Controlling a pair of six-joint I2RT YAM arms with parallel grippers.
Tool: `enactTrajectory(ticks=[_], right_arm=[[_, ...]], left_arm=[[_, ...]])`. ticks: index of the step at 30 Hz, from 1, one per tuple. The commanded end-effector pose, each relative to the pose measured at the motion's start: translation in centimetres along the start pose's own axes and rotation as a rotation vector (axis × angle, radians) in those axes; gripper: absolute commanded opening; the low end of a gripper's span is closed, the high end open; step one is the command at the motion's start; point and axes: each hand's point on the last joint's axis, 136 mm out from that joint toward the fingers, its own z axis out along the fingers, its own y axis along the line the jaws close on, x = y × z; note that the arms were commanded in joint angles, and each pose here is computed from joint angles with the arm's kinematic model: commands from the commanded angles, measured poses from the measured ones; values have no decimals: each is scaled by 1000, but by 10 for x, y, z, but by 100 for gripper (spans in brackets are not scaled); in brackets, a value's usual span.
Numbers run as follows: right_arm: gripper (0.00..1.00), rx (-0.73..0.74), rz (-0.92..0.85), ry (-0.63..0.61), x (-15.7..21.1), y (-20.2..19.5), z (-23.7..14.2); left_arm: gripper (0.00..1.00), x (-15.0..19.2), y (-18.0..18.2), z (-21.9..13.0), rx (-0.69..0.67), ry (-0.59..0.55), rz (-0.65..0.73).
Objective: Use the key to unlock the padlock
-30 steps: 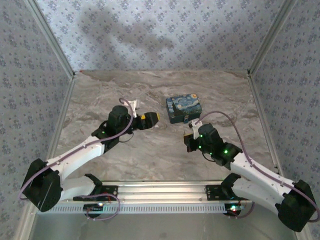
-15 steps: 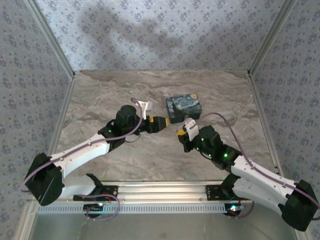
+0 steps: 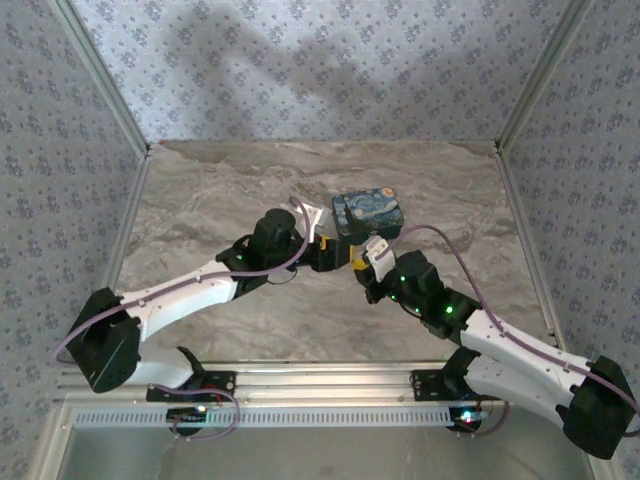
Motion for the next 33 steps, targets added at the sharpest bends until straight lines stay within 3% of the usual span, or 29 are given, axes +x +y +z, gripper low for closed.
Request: enactTrajectory(ticks=[1, 11, 15, 21, 22, 28, 33], right_arm=[[0, 5, 12, -55, -23, 1, -3], [0, 3, 30, -63, -28, 1, -4], [0, 2, 30, -60, -29, 1, -5], [0, -6, 54, -33, -22, -1, -5], [0, -20, 72, -27, -20, -1, -5], [20, -152, 240, -52, -19, -6, -12], [38, -300, 407, -150, -38, -18, -29]], left_arm=[[54, -1, -11, 5, 24, 22, 44], [42, 6, -7, 15, 19, 54, 45], [29, 5, -7, 14, 16, 47, 50], [0, 0, -7, 9, -1, 22, 61], [0, -1, -7, 6, -8, 16, 65], [0, -9, -6, -13, -29, -5, 95], [0, -15, 3, -32, -20, -10, 63]])
